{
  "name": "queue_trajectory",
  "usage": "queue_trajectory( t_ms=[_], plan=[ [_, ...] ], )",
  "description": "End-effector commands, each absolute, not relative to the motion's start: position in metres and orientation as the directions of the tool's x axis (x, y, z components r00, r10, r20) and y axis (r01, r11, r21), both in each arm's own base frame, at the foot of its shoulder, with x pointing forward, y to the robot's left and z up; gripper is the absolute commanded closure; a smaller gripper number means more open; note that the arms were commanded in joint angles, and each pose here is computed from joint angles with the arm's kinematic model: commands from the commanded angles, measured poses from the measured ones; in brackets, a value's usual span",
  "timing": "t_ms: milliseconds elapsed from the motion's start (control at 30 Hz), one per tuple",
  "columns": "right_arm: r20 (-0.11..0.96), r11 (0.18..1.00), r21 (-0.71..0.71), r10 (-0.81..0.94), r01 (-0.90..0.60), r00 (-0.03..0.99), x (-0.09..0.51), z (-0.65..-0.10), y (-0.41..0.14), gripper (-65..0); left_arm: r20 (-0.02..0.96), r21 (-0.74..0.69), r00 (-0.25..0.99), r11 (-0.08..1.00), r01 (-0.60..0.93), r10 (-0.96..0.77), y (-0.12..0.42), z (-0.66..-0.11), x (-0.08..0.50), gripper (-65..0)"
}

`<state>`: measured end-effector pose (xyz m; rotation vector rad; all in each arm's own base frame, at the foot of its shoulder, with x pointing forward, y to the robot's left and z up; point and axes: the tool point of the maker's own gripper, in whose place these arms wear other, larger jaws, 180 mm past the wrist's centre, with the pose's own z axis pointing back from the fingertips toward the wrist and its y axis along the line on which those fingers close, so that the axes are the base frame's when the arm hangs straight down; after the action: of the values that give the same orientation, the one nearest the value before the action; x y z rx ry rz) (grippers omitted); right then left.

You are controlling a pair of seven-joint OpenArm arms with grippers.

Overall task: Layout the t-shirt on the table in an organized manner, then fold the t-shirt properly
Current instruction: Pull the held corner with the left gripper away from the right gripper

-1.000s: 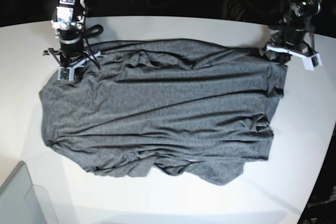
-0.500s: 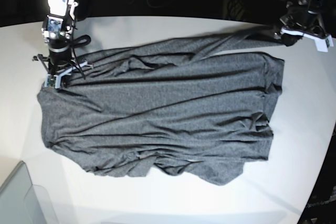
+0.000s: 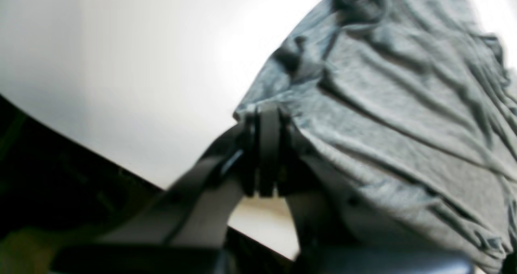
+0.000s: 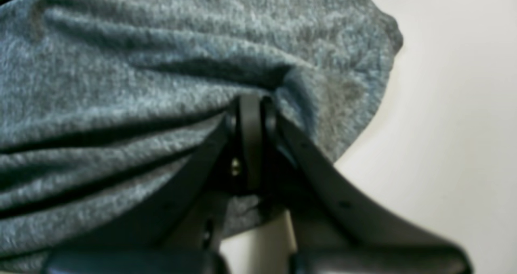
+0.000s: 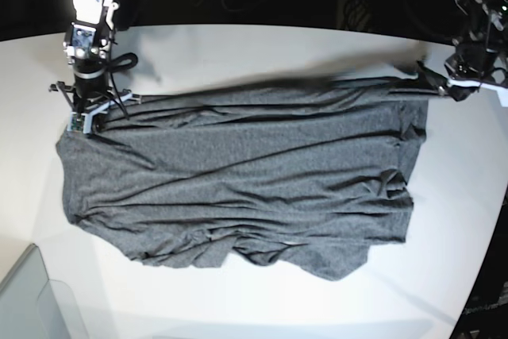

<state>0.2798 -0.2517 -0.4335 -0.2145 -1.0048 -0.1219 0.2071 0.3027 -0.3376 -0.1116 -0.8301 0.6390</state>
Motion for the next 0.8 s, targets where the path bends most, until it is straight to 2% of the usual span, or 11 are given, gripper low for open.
queue_trajectory(
  t_ms=[0, 167, 400, 600, 767],
  plan=[
    [0.825, 0.97, -0.135, -0.003, 0.202, 0.565, 0.275, -0.438, -0.255, 0.0, 0.675, -0.333, 0.477, 0.81, -0.483, 0.562, 0.308, -0.331, 0.213, -0.6],
    [0.825, 0.969, -0.14, 0.002, 0.203, 0.565, 0.274, -0.438, -0.257, 0.0, 0.616, -0.324, 0.516, 0.789, -0.522, 0.595, 0.31, -0.358, 0.205, -7.0],
    [0.819, 0.969, -0.144, 0.003, 0.201, 0.574, 0.269, -0.44, -0.257, 0.0, 0.55, -0.354, 0.531, 0.756, -0.55, 0.644, 0.324, -0.386, 0.21, -26.7],
    [0.821, 0.969, -0.14, 0.0, 0.202, 0.571, 0.269, -0.44, -0.256, 0.0, 0.614, -0.316, 0.522, 0.79, -0.525, 0.592, 0.328, -0.362, 0.21, -28.3],
    [0.821, 0.969, -0.14, 0.0, 0.202, 0.571, 0.269, -0.44, -0.256, 0.0, 0.637, -0.318, 0.529, 0.816, -0.483, 0.562, 0.293, -0.344, 0.189, -28.4]
  ],
)
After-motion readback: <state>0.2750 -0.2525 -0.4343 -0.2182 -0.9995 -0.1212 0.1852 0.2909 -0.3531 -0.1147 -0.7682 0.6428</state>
